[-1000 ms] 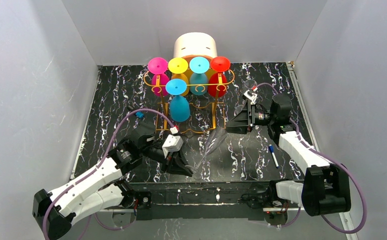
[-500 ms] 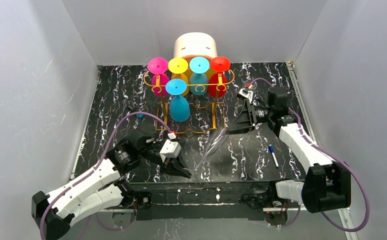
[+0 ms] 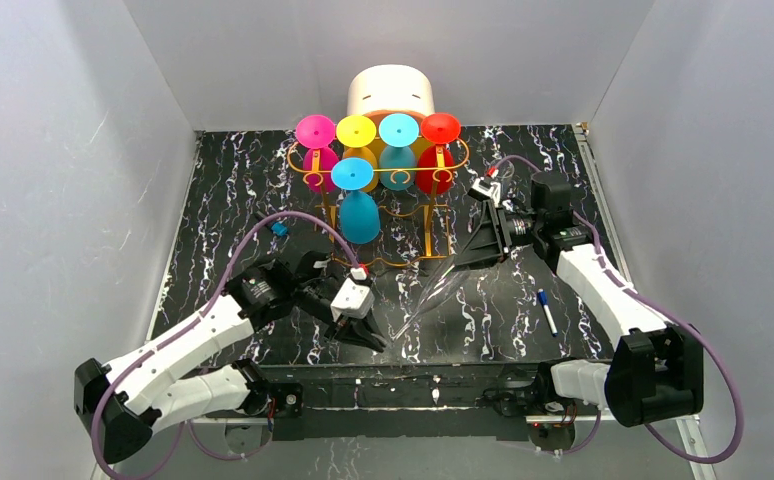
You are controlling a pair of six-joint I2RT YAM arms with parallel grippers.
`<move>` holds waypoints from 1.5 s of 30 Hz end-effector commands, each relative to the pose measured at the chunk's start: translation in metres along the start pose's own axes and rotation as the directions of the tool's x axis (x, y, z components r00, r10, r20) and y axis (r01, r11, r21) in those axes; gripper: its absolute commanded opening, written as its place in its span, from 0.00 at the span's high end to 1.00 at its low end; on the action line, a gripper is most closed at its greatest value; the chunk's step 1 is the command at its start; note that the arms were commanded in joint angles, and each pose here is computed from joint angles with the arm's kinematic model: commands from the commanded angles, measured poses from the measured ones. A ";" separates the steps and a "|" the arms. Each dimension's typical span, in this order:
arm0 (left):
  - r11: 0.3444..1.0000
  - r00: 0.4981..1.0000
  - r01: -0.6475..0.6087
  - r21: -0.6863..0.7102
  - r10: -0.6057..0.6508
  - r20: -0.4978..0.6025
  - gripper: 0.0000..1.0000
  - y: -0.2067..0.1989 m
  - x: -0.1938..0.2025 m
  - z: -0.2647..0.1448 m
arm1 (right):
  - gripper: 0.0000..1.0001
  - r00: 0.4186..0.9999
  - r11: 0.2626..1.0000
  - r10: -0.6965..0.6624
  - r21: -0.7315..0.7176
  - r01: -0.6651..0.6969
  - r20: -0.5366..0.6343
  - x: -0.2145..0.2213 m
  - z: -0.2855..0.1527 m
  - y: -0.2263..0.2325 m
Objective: Take the wine glass off the wine glass rack
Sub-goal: Place the wine glass at the center of the board.
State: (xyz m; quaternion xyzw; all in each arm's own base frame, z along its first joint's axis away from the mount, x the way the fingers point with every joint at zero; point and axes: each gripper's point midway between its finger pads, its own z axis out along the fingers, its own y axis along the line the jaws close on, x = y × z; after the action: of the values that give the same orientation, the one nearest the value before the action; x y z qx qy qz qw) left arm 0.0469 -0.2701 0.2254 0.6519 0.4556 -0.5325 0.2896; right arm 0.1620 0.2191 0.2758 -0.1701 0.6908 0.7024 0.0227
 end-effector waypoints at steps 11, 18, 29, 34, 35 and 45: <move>0.981 0.955 -0.099 -0.166 0.047 -0.293 1.00 0.029 0.038 -0.028 | 0.62 0.995 0.996 -0.072 -0.058 0.067 -0.075 0.018 0.002 0.045; 0.962 0.949 -0.136 -0.236 0.058 -0.309 1.00 0.042 0.040 -0.033 | 0.80 0.995 0.997 -0.062 -0.051 0.059 -0.078 0.020 0.006 0.043; 0.959 0.954 -0.129 -0.251 0.051 -0.295 1.00 0.044 0.038 -0.032 | 0.90 0.993 0.996 -0.078 -0.046 0.074 -0.083 0.022 0.010 0.042; 0.952 0.955 -0.135 -0.275 0.052 -0.291 1.00 0.042 0.034 -0.036 | 0.99 0.994 0.996 -0.078 -0.038 0.076 -0.075 0.021 0.011 0.041; 0.953 0.959 -0.132 -0.274 0.053 -0.278 1.00 0.036 0.030 -0.037 | 0.99 0.993 0.995 -0.096 -0.038 0.094 -0.073 0.021 0.010 0.044; 0.965 0.971 -0.110 -0.237 0.054 -0.232 0.74 0.016 0.026 -0.036 | 0.99 0.987 0.987 -0.162 0.019 0.162 -0.009 0.014 0.013 0.043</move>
State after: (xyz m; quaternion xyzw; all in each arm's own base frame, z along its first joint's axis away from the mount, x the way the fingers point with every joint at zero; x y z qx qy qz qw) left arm 0.0737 -0.2460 0.2141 0.6975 0.4931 -0.3955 0.3374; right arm 0.1446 0.2266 0.2967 -0.1903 0.6940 0.6931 0.0429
